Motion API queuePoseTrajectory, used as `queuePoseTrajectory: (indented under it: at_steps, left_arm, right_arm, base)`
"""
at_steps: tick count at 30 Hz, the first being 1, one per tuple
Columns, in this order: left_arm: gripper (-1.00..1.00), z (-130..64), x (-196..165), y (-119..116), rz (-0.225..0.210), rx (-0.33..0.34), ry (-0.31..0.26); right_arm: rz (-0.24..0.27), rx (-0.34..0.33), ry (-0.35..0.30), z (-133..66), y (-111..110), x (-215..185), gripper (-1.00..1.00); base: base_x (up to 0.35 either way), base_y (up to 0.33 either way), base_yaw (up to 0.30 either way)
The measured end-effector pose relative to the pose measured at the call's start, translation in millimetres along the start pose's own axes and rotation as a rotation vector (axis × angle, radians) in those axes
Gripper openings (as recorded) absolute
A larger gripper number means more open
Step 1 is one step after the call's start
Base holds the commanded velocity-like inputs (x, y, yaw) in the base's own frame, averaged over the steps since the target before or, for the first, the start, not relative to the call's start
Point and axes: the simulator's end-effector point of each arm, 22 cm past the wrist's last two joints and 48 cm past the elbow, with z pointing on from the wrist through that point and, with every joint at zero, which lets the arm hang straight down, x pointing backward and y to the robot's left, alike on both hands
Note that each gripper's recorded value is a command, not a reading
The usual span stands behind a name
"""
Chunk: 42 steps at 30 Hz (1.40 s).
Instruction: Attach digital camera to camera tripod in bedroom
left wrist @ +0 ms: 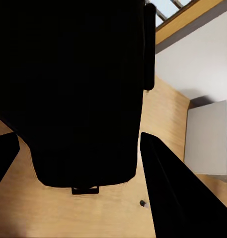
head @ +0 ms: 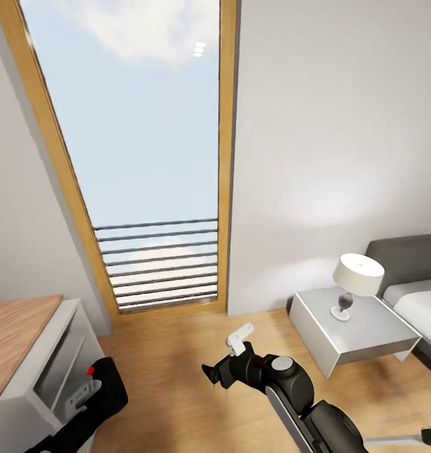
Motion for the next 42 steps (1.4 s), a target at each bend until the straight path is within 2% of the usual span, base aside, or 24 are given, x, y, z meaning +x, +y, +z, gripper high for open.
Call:
queuePoseTrajectory:
  at_steps: [42]
  left_arm:
    - [-1.00,0.1,0.5,-0.3,0.000,0.000,0.001]
  right_arm:
    - [0.000,0.003,0.001,-0.1,-0.8,1.2,1.00]
  base:
    - [0.323,0.000,0.000]
